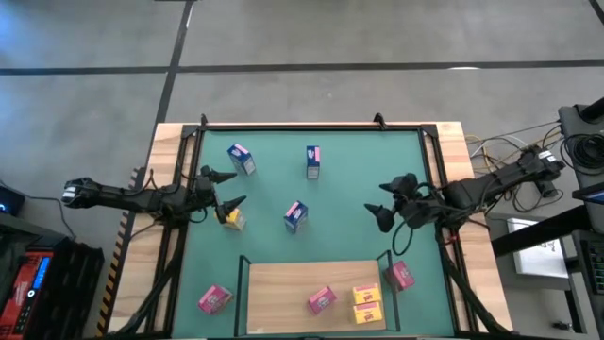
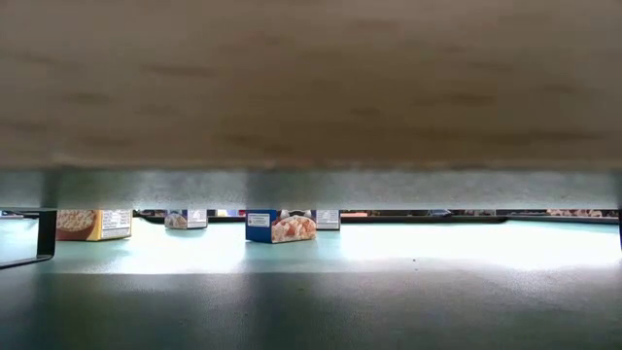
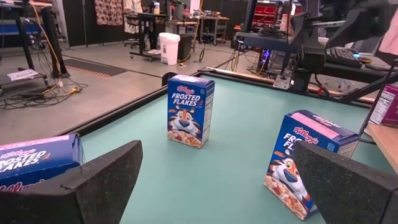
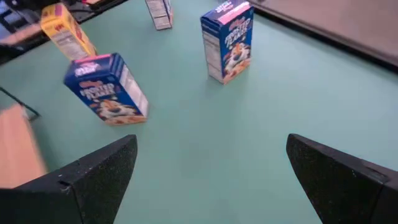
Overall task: Stack cereal on shelf
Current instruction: Put the top violet cereal box on the shelf
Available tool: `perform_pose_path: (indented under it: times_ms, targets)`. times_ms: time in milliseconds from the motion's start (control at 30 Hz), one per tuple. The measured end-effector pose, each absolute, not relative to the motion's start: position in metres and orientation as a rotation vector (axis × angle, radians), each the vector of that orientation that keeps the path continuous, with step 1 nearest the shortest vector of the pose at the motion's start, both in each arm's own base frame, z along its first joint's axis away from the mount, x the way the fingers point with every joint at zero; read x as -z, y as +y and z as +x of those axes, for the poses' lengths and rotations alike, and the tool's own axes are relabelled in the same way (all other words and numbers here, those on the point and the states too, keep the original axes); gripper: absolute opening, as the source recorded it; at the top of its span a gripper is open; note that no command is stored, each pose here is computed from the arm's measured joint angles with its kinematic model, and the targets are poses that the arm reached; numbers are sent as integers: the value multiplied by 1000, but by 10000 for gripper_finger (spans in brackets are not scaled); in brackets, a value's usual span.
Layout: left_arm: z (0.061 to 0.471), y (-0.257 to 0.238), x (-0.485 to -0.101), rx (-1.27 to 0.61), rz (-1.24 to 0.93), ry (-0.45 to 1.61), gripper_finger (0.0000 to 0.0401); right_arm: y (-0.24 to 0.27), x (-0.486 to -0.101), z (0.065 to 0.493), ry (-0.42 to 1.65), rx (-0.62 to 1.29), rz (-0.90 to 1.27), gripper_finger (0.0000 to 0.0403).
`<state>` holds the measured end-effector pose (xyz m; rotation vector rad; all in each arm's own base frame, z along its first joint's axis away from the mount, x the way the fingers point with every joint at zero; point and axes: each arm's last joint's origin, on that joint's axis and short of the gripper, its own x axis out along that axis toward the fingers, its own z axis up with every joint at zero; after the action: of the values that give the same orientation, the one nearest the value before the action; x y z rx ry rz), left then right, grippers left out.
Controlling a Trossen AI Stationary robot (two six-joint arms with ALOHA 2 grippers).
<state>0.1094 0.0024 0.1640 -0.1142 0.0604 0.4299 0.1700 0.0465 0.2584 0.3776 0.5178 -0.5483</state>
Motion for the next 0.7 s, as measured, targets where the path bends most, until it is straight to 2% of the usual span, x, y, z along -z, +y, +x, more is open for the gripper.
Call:
perform_pose_path:
  times_ms: [367,700]
  targets:
    - [109,2,-164,-430,-114,60,399,38,-215,148,283,368,240,400]
    - [109,2,-164,-430,-114,61,399,28,-173,120,177,307,291,400]
